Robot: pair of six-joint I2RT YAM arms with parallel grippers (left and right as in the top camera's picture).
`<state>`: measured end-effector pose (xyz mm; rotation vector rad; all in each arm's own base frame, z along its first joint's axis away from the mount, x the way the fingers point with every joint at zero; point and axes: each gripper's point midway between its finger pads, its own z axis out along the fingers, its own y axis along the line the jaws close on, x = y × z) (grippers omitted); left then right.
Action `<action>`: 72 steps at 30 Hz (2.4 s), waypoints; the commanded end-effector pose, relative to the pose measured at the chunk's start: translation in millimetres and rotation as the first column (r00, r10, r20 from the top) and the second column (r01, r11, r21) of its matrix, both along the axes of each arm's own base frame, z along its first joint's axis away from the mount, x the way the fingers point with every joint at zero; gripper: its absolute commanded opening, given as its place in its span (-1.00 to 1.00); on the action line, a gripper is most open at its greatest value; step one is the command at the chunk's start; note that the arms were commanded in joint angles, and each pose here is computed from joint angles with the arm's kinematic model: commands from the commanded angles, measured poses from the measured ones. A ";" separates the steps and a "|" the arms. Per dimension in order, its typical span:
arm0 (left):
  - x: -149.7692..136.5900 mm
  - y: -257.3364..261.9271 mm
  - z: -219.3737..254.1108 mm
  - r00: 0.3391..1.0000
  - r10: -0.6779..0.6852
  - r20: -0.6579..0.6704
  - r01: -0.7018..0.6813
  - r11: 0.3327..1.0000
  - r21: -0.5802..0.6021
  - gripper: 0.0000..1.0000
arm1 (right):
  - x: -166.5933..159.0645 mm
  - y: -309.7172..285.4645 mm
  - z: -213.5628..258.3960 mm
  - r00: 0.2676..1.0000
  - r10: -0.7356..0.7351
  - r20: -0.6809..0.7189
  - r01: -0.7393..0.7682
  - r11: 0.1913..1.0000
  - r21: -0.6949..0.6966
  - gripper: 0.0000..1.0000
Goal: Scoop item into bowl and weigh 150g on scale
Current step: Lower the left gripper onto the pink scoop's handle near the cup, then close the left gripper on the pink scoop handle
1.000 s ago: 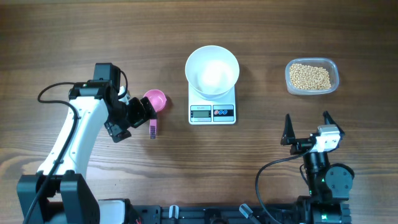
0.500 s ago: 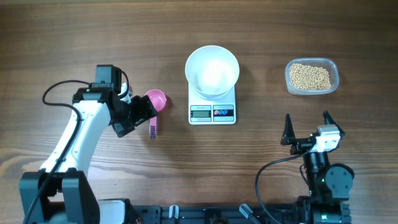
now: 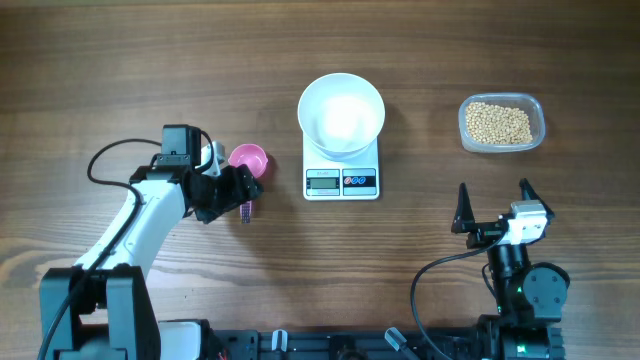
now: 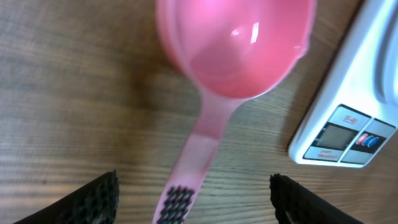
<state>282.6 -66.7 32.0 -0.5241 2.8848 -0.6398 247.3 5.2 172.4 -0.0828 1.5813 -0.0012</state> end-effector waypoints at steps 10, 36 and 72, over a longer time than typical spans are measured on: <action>5.1 -11.5 3.7 0.992 -0.101 0.079 0.106 0.993 -0.058 0.62 | 0.2 -1.1 -0.1 1.000 -0.009 0.001 0.009 1.000 0.002 0.99; 1.9 -12.0 -4.2 0.985 -0.137 0.106 0.143 0.989 -0.048 0.57 | 0.2 -1.0 -0.1 1.000 -0.009 0.001 0.009 1.000 0.002 1.00; 2.5 -12.0 -4.0 0.985 -0.137 0.108 0.143 0.989 -0.047 0.82 | 0.2 -1.1 -0.1 1.000 -0.009 0.001 0.009 1.000 0.002 0.99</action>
